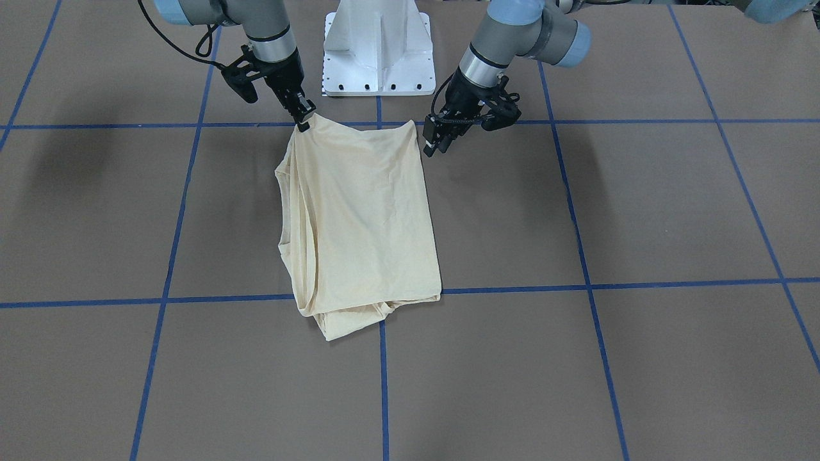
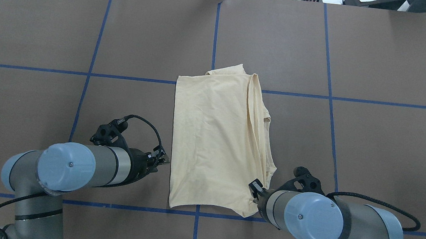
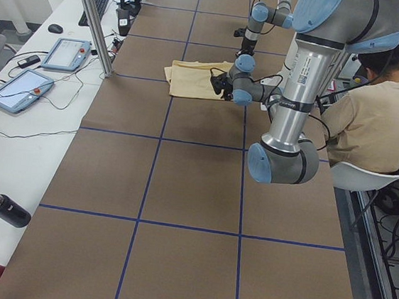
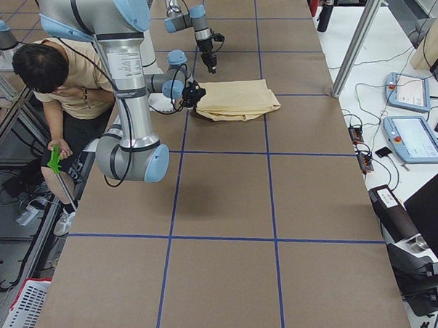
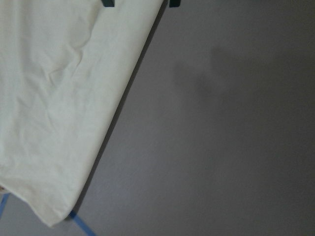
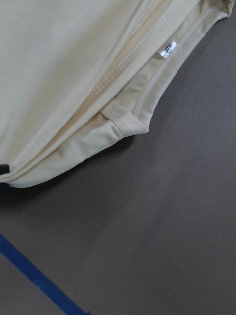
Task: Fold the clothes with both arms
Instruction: 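Lower the left gripper to the shirt's near corner and grasp it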
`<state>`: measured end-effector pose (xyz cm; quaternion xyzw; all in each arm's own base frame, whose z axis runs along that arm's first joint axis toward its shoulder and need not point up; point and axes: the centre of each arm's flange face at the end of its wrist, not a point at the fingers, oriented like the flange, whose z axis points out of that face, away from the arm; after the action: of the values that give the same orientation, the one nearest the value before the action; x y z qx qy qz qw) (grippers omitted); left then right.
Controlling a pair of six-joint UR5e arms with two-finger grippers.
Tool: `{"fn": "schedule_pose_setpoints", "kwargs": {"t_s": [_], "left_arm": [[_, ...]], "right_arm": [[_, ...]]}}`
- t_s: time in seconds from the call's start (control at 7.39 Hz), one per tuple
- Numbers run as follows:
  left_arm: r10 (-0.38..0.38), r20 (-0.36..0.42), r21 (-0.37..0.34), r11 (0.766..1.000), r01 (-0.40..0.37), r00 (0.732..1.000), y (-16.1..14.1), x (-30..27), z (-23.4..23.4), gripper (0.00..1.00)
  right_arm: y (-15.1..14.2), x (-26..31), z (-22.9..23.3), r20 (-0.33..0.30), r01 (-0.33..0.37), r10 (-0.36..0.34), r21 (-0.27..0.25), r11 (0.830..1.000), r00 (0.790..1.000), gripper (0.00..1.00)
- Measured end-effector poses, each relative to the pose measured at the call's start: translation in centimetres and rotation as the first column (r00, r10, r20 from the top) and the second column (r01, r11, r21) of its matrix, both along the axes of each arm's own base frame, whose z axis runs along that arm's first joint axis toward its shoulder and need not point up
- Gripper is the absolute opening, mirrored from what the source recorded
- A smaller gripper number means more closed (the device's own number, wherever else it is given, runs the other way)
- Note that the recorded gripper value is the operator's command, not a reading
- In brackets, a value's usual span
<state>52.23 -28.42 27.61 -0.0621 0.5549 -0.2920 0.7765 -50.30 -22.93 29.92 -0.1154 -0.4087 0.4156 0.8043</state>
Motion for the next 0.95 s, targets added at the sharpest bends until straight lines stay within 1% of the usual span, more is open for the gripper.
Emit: {"fn": "schedule_pose_setpoints", "kwargs": {"t_s": [0.27, 0.54, 0.95], "left_arm": [[0.032, -0.015, -0.028, 0.999, -0.033, 0.999, 2.5, 1.4, -0.6, 0.48], [0.064, -0.02, -0.04, 0.997, -0.065, 0.998, 4.5, 2.6, -0.8, 0.47], [0.089, -0.012, -0.044, 0.995, -0.089, 0.996, 5.8, 3.5, -0.5, 0.46]], "right_arm": [[0.1, 0.0, 0.0, -0.001, 0.002, -0.002, 0.0, 1.0, 1.0, 0.0], [0.1, -0.1, 0.1, -0.001, 0.002, -0.002, 0.0, 1.0, 1.0, 0.0], [0.1, -0.1, 0.0, 0.0, 0.002, -0.002, 0.0, 1.0, 1.0, 0.0]]}}
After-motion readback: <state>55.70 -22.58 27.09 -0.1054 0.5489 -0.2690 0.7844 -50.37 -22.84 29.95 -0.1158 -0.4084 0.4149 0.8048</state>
